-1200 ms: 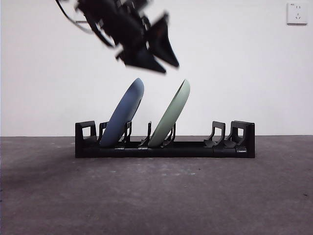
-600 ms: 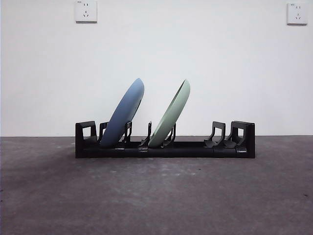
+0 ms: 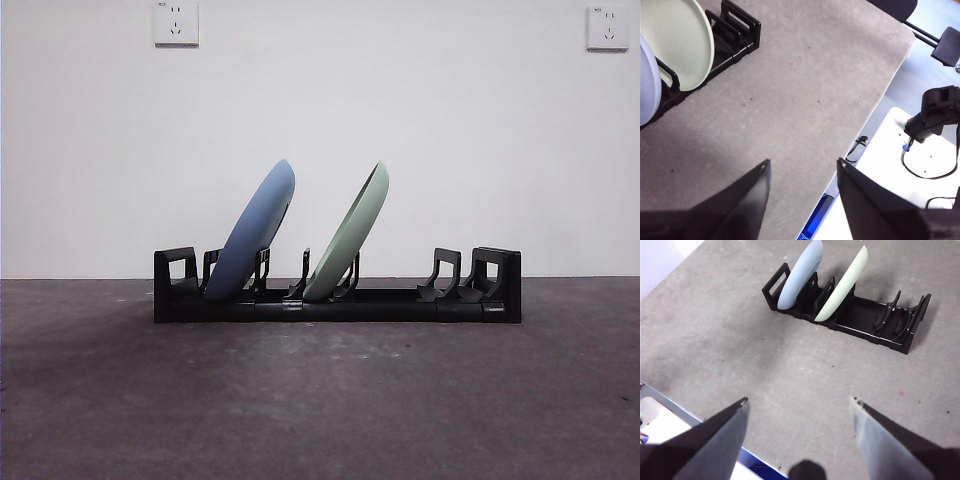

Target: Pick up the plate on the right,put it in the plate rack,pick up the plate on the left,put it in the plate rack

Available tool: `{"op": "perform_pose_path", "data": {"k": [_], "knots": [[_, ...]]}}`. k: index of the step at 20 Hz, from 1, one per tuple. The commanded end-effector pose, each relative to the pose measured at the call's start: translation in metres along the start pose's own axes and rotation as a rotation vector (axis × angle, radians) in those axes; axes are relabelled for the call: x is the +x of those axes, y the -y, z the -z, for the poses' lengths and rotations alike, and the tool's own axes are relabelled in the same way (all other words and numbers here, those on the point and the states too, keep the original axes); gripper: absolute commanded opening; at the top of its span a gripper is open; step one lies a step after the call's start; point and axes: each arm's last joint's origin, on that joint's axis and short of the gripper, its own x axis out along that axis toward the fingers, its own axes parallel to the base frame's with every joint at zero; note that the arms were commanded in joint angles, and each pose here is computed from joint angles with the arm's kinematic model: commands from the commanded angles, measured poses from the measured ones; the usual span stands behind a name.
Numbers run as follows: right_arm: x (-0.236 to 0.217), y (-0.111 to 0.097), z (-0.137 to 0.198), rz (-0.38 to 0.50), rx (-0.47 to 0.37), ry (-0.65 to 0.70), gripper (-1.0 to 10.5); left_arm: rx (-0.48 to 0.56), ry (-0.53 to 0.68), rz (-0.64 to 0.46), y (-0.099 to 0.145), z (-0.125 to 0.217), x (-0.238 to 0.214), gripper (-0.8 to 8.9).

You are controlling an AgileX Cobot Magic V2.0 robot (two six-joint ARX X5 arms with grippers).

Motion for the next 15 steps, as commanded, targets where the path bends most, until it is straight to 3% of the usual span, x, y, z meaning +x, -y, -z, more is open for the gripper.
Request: {"op": "perform_pose_path", "data": {"k": [1,2,4,9,12,15], "knots": [[0.0039,0.0012,0.0016,-0.007,0.009,-0.034,3.3,-0.003,-0.002,0.007,0.0001,0.0002,0.0012,2.15],[0.0047,0.0015,0.0011,-0.008,0.010,-0.036,2.5,-0.001,-0.002,0.007,0.0001,0.0003,0.0013,1.93],[0.0053,0.0018,0.0009,-0.008,0.010,-0.038,-0.1,0.012,-0.001,0.007,0.0001,0.0002,0.0012,-0.19],[0.0053,0.0018,0.0008,-0.007,0.009,-0.038,-0.1,0.023,0.001,0.007,0.0001,-0.0001,0.0012,-0.05],[0.0052,0.0020,0.0008,-0.001,0.064,-0.038,0.0,0.023,0.000,0.006,0.0000,0.0000,0.0013,-0.04],[0.0079,0.0036,-0.0005,0.014,0.066,-0.048,0.0,0.022,0.000,0.005,-0.0002,-0.0002,0.0016,-0.04]]}}
